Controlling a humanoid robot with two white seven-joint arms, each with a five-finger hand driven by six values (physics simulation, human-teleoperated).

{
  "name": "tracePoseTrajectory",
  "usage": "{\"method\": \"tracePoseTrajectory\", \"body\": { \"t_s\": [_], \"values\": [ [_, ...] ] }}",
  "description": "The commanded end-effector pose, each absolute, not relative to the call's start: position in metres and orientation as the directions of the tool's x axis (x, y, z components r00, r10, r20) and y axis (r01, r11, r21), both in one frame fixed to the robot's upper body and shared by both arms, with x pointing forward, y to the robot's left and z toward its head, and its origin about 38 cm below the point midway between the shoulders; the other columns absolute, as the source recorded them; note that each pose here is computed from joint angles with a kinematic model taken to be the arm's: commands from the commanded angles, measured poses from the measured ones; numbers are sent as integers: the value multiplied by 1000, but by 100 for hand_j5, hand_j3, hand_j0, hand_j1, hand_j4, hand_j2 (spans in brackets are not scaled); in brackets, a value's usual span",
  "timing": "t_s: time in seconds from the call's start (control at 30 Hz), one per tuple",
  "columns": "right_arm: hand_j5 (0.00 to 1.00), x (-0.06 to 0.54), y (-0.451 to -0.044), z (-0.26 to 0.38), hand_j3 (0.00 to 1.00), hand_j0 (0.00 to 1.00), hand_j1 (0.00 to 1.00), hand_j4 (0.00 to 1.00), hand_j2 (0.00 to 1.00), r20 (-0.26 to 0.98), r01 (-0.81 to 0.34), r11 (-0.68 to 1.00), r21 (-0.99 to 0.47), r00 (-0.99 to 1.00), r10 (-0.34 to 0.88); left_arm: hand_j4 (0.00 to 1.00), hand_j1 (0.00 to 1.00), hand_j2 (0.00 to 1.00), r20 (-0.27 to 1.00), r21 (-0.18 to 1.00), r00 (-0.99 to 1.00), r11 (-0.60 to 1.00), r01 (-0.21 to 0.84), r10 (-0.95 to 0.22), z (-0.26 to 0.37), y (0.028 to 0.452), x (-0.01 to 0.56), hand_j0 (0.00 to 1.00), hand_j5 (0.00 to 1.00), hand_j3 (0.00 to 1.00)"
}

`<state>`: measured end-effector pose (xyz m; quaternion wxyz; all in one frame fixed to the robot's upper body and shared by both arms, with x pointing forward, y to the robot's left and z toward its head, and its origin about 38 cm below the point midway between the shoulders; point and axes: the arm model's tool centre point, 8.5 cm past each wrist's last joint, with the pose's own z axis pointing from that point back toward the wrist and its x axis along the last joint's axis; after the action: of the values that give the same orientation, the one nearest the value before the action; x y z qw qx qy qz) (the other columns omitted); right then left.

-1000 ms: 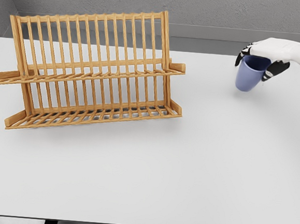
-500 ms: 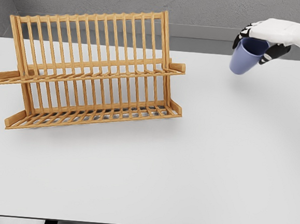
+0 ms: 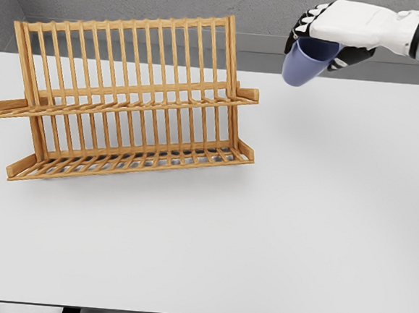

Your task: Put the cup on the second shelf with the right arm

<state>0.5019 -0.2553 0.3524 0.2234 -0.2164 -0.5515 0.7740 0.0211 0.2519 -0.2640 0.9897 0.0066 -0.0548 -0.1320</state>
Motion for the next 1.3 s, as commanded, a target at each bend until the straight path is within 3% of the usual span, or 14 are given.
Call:
{"method": "tracePoseTrajectory", "body": {
  "t_s": [0.0, 0.67, 1.0, 1.07, 1.1, 1.2, 1.27],
  "values": [
    [65, 495, -244, 358, 65, 65, 65, 65, 65, -102, -77, -290, -954, -826, 554, 100, 100, 100, 106, 27, 959, 965, 261, -262, -264, 252, 21, 100, 100, 100],
    [65, 440, -161, 391, 65, 65, 65, 65, 65, -226, 139, -281, -950, -924, 308, 100, 100, 100, 106, 27, 959, 965, 261, -262, -264, 252, 21, 100, 100, 100],
    [66, 439, -148, 365, 66, 66, 66, 66, 66, -203, 106, -331, -938, -940, 275, 100, 100, 100, 106, 27, 959, 965, 261, -262, -264, 252, 21, 100, 100, 100],
    [70, 439, -148, 362, 70, 70, 70, 70, 70, -199, 99, -338, -936, -940, 276, 100, 100, 100, 108, 27, 959, 965, 262, -264, -264, 252, 21, 100, 100, 100],
    [100, 439, -148, 361, 100, 100, 100, 100, 100, -199, 99, -340, -935, -941, 275, 100, 100, 100, 108, 27, 959, 965, 261, -262, -264, 252, 21, 100, 100, 100],
    [100, 440, -153, 369, 100, 100, 100, 100, 100, -213, 111, -334, -936, -934, 285, 100, 100, 100, 106, 27, 959, 965, 261, -262, -264, 252, 21, 100, 100, 100],
    [100, 442, -180, 412, 100, 100, 100, 100, 100, -256, 174, -244, -954, -896, 362, 100, 100, 100, 106, 27, 959, 965, 261, -262, -264, 252, 21, 100, 100, 100]
  ]
}}
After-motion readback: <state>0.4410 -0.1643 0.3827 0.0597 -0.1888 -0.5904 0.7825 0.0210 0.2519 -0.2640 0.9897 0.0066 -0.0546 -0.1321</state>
